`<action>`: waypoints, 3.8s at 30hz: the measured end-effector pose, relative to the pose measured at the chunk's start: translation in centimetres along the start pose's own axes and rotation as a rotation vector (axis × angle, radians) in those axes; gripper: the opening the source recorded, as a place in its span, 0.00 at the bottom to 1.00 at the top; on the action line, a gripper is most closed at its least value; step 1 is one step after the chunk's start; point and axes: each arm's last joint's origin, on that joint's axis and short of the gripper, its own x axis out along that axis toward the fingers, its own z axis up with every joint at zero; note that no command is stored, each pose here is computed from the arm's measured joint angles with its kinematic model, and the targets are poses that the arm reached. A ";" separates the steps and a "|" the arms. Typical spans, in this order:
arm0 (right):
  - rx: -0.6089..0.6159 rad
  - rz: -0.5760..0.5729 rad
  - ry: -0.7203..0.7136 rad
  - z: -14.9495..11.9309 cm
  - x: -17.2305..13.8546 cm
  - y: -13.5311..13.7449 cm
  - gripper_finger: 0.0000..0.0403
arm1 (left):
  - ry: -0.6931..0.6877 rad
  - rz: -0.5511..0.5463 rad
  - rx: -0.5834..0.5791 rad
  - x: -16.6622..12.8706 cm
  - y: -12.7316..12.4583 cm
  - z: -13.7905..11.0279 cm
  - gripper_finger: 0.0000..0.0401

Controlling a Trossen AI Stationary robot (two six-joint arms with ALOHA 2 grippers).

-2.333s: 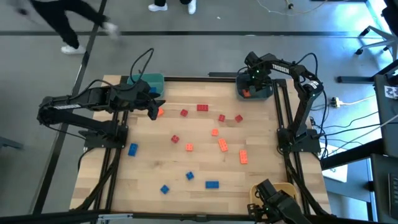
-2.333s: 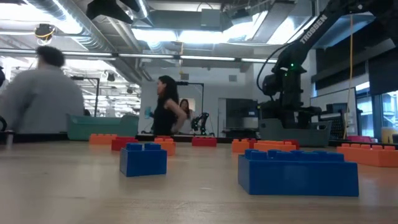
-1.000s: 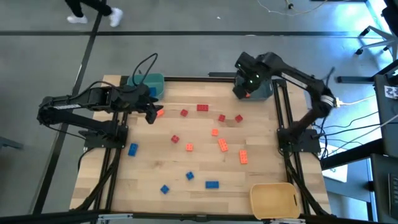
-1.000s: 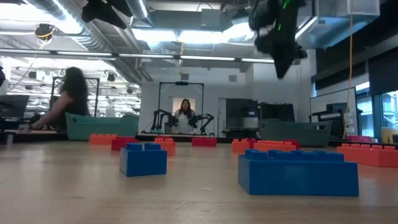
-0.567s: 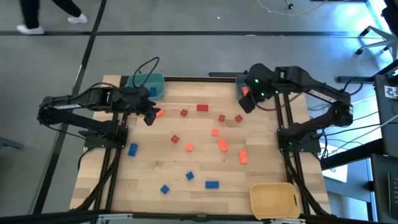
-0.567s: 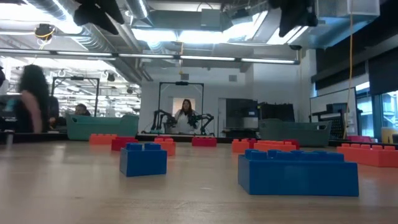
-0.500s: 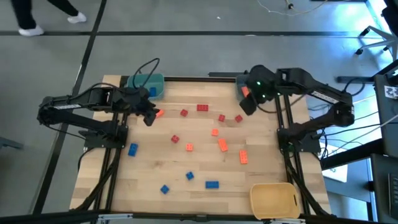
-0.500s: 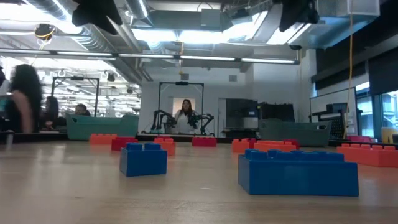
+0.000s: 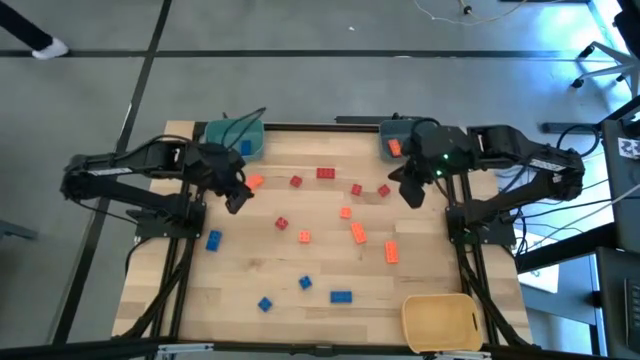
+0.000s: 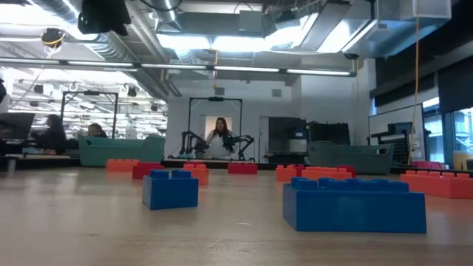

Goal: Sort & place blocks by color
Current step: Put the red game piece into the yellow bin

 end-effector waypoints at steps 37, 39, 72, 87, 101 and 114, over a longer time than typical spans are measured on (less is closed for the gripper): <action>-0.062 0.010 -0.030 -0.3 -0.7 0.3 0.01 | 0.375 0.310 -0.229 18.1 -2.5 -1.4 0.34; -0.060 0.011 -0.033 -0.3 -0.7 0.3 0.01 | 0.360 0.318 -0.219 18.3 -2.7 -1.5 0.34; -0.059 0.016 -0.043 -0.2 -0.8 0.3 0.01 | 0.295 0.529 -0.190 22.5 -2.2 -3.5 0.34; -0.056 0.016 -0.043 -0.2 -0.8 0.3 0.01 | 0.264 0.542 -0.189 22.5 -2.1 -3.3 0.34; -0.141 0.136 0.030 -0.5 -0.9 0.6 0.01 | 0.263 0.543 -0.235 22.5 -2.1 -3.3 0.34; -0.270 0.254 0.066 -0.7 -0.9 0.9 0.01 | 0.263 0.543 -0.235 22.5 -2.1 -3.3 0.34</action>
